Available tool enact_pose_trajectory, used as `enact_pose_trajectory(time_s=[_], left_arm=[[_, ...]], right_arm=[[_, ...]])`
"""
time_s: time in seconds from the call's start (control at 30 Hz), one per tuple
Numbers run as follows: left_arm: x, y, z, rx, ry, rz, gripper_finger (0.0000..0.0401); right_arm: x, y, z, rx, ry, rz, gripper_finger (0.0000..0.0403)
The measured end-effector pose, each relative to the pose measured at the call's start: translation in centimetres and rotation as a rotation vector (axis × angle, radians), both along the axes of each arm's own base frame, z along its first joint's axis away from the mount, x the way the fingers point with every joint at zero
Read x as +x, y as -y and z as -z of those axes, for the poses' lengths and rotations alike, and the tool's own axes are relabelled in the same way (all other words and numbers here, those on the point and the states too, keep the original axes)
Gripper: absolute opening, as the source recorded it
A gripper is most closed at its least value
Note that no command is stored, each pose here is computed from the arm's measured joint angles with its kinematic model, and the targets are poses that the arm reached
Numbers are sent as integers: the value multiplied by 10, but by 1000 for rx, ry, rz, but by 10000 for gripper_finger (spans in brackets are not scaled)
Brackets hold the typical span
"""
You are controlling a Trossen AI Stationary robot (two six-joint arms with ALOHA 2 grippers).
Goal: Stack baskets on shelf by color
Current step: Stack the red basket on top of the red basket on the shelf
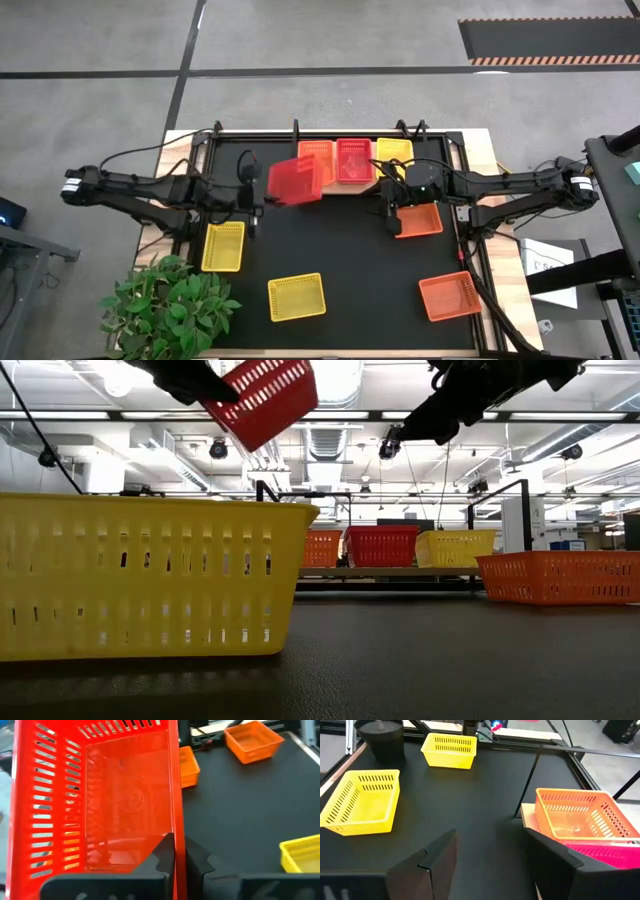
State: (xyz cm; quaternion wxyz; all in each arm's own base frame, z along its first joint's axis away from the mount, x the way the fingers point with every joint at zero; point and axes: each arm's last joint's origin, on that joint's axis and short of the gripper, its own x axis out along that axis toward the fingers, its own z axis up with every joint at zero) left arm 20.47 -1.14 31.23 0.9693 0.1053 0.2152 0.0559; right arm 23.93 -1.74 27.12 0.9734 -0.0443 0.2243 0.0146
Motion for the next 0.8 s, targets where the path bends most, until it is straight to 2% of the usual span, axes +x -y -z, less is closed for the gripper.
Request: enact_pose_trajectory(time_s=[0.3, 0.43, 0.63, 0.8], left_arm=[[5, 20, -1, -82, 9, 226, 0], [10, 28, 2, -102, 1, 295, 0], [16, 38, 10, -162, -50, 385, 0], [25, 40, 21, -236, -107, 360, 0]], right_arm=[[0, 0, -12, -56, 93, -21, 215], [5, 0, -25, -116, 213, -50, 215], [8, 0, -50, -211, 298, -100, 215], [22, -6, -68, -166, 358, -325, 215]])
